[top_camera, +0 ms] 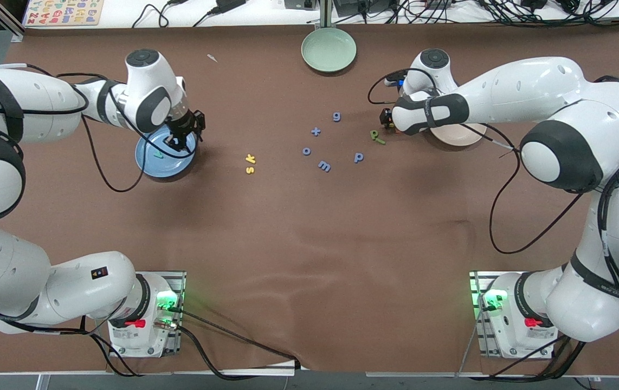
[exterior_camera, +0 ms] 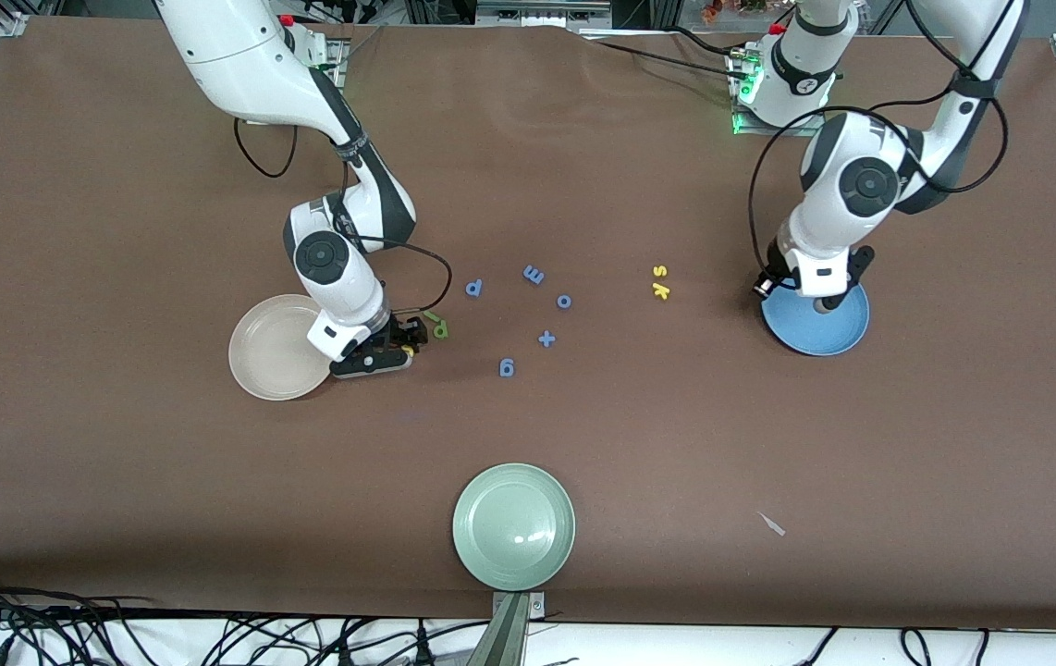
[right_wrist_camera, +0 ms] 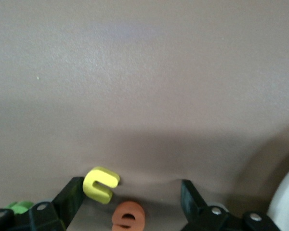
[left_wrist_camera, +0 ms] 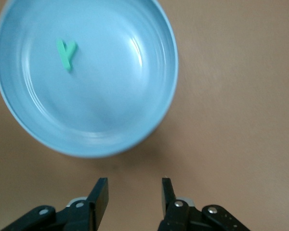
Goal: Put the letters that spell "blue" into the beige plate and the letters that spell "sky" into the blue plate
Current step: 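Grasp the yellow u with the right gripper while the left gripper reaches k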
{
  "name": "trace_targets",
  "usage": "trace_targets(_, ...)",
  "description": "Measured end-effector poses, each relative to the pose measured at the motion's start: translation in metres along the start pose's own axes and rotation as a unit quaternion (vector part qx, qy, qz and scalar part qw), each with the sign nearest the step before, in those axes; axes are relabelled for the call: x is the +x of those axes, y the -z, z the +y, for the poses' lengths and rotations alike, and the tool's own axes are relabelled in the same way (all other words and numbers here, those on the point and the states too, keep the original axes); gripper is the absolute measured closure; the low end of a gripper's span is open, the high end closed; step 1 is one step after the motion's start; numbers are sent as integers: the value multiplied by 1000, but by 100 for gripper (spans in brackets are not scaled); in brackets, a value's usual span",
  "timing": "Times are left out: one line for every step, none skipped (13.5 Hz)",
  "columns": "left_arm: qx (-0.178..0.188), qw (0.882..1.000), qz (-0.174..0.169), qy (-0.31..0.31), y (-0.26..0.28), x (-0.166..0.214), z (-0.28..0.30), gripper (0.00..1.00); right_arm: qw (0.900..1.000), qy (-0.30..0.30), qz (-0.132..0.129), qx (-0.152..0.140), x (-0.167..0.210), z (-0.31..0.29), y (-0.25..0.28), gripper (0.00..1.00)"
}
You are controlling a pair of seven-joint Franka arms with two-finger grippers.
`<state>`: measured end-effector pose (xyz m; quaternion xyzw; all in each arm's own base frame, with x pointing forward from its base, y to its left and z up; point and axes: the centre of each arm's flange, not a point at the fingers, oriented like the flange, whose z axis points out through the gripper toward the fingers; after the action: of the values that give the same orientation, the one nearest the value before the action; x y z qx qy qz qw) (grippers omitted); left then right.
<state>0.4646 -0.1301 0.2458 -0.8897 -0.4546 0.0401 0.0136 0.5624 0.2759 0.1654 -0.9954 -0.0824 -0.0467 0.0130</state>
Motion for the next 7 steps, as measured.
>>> trace_targets(-2, 1000, -4, 9, -4, -12, 5, 47, 1000, 0, 2, 1, 1, -1, 1, 16)
trace_targets(-1, 1000, -10, 14, -8, -22, 8, 47, 1000, 1, 1, 1, 2, -1, 0, 17)
trace_targets(1, 1000, -15, 17, -13, -30, 10, 47, 1000, 1, 3, 2, 3, -2, 1, 25)
trace_targets(1, 1000, -21, 19, -19, -36, 12, 47, 1000, 2, 3, 2, 3, -3, 2, 30)
trace_targets(-4, 999, -26, 21, -24, -42, 15, 47, 1000, 2, 3, 2, 3, -3, 2, 30)
trace_targets(-9, 999, -32, 26, -31, -50, 19, 47, 1000, 2, 3, 2, 3, -4, 2, 32)
trace_targets(-10, 999, -38, 29, -37, -58, 21, 47, 1000, 2, 3, 2, 3, -4, 1, 33)
